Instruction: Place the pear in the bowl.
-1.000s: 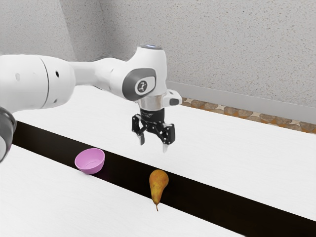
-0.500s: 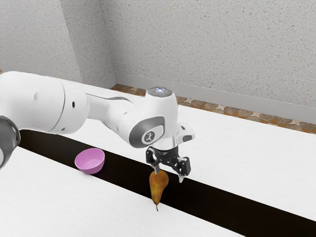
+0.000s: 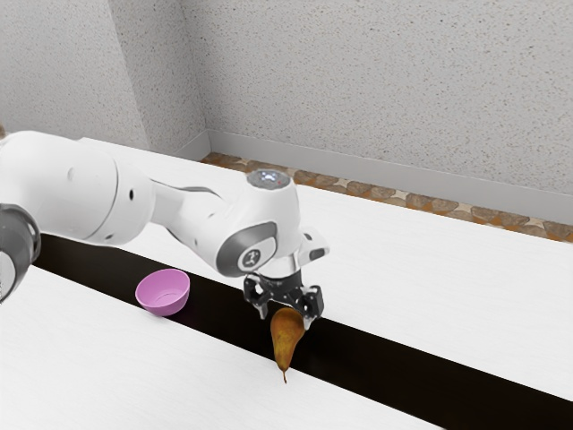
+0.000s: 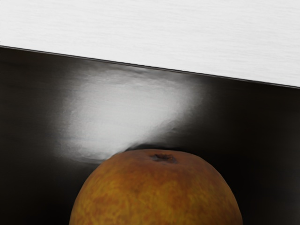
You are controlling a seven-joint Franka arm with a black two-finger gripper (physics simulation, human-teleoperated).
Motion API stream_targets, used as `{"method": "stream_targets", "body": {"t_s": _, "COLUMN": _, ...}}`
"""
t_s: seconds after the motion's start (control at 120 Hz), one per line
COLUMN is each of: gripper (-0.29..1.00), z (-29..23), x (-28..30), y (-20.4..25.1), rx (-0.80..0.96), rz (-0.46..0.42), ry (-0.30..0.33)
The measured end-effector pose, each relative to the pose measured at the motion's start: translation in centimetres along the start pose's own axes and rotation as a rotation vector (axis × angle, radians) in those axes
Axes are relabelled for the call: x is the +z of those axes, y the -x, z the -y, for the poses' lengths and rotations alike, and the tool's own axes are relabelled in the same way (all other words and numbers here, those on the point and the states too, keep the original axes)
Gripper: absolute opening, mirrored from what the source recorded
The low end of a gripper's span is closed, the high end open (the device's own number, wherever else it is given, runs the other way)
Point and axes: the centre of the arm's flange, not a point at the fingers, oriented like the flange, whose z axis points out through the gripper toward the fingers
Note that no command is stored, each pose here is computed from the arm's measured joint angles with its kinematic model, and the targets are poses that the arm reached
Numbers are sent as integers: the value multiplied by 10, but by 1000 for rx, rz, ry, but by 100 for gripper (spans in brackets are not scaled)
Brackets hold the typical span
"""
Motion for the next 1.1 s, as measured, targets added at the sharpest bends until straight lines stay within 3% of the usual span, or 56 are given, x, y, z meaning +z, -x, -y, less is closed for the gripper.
{"method": "stream_targets", "body": {"t_s": 0.308, "gripper": 67, "z": -2, "x": 14, "y": 0, "rx": -25, "rz": 10, "ry": -7}}
{"method": "stream_targets", "body": {"t_s": 0.567, "gripper": 53, "z": -2, "x": 20, "y": 0, "rx": -41, "rz": 9, "ry": -8}}
{"method": "stream_targets", "body": {"t_s": 0.808, "gripper": 48, "z": -2, "x": 20, "y": -1, "rx": -50, "rz": 6, "ry": -6}}
{"method": "stream_targets", "body": {"t_s": 1.1, "gripper": 44, "z": -2, "x": -13, "y": -3, "rx": -60, "rz": -32, "ry": 19}}
